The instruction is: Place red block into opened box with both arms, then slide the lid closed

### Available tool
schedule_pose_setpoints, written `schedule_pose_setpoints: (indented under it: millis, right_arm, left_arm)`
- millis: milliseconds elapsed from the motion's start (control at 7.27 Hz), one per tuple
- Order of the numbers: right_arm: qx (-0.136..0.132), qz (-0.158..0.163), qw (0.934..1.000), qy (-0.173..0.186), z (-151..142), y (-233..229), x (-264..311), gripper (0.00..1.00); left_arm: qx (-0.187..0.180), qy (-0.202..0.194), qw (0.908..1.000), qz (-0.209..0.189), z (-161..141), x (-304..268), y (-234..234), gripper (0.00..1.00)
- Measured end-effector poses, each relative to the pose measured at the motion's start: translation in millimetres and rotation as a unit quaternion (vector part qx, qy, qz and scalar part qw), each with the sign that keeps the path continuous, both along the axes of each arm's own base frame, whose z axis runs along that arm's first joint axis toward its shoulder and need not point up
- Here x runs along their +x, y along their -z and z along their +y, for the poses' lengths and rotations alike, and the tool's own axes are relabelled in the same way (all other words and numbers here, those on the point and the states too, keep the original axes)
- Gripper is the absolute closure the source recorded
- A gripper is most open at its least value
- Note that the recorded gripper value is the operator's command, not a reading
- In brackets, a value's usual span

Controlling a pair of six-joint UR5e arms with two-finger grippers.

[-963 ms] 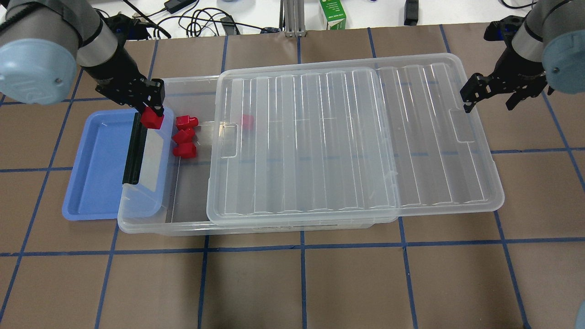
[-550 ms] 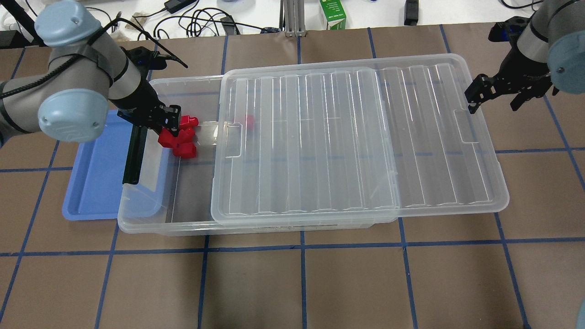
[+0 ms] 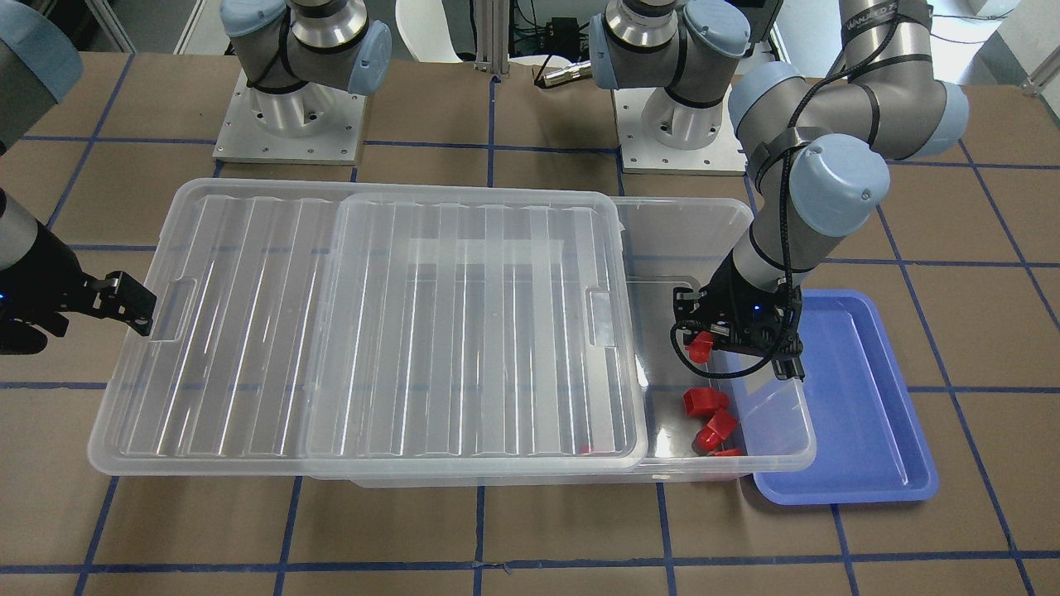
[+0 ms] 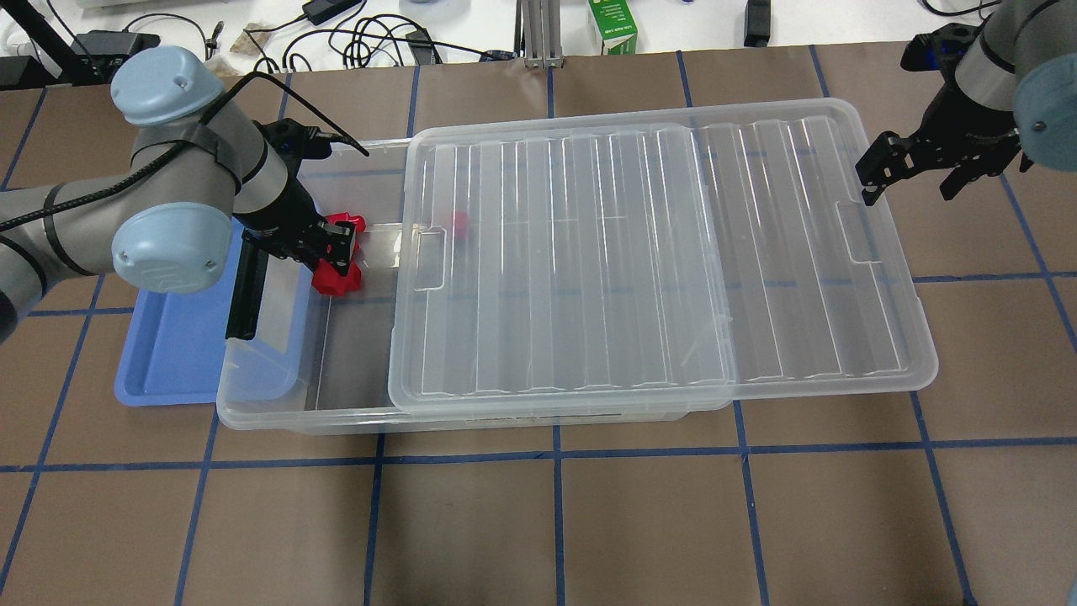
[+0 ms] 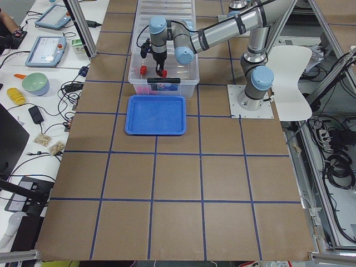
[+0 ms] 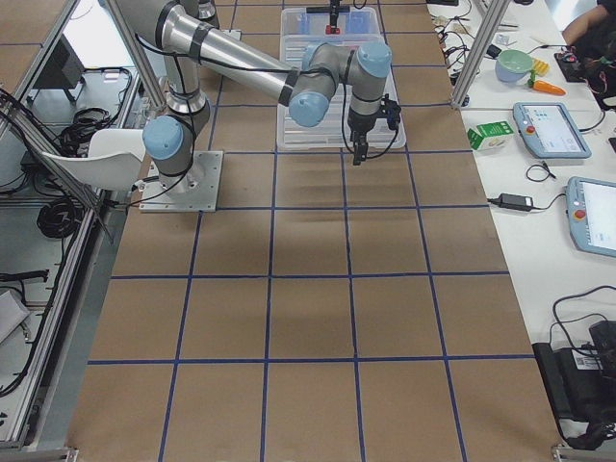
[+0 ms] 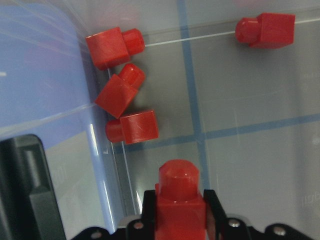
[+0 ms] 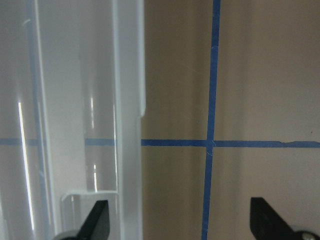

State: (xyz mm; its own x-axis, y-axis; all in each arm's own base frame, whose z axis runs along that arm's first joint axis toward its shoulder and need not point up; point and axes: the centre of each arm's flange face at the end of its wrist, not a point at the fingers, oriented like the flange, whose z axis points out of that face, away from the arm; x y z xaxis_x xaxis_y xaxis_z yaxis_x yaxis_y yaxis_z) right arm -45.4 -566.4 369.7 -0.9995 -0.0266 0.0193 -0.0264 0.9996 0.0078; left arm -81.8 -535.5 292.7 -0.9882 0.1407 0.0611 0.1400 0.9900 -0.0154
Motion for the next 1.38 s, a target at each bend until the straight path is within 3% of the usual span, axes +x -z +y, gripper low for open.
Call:
schedule_pose_setpoints:
  millis: [138, 275, 413, 550, 688, 963, 1376]
  right_arm:
    - [-0.003, 0.001, 1.0, 0.001, 4, -8, 3, 0.0]
    - [-0.004, 0.001, 1.0, 0.001, 10, -18, 6, 0.0]
    - [-0.004, 0.001, 1.0, 0.003, 20, -34, 9, 0.0]
    - [-0.002, 0.001, 0.9999, 0.01, 31, -58, 13, 0.0]
    - [0.005, -0.001, 0.9998, 0.02, 44, -84, 17, 0.0]
    - [0.02, -0.005, 0.9992, 0.034, 67, -123, 25, 0.0]
    - [0.028, 0.001, 0.9992, 0.03, 74, -127, 25, 0.0]
  left_arm:
    - [-0.001, 0.0, 1.0, 0.0, 4, 0, 10, 1.0]
    - [0.001, 0.0, 1.0, 0.0, 6, 0, 16, 0.94]
    - [0.004, 0.0, 1.0, 0.0, 7, 1, 21, 0.41]
    - [0.006, 0.0, 1.0, 0.0, 6, 2, 25, 0.18]
    - [0.003, 0.001, 1.0, -0.001, 5, 2, 27, 0.02]
    - [-0.007, -0.001, 1.0, -0.003, 0, 5, 26, 0.0]
    - [-0.031, -0.006, 0.9995, -0.007, -12, 13, -6, 0.0]
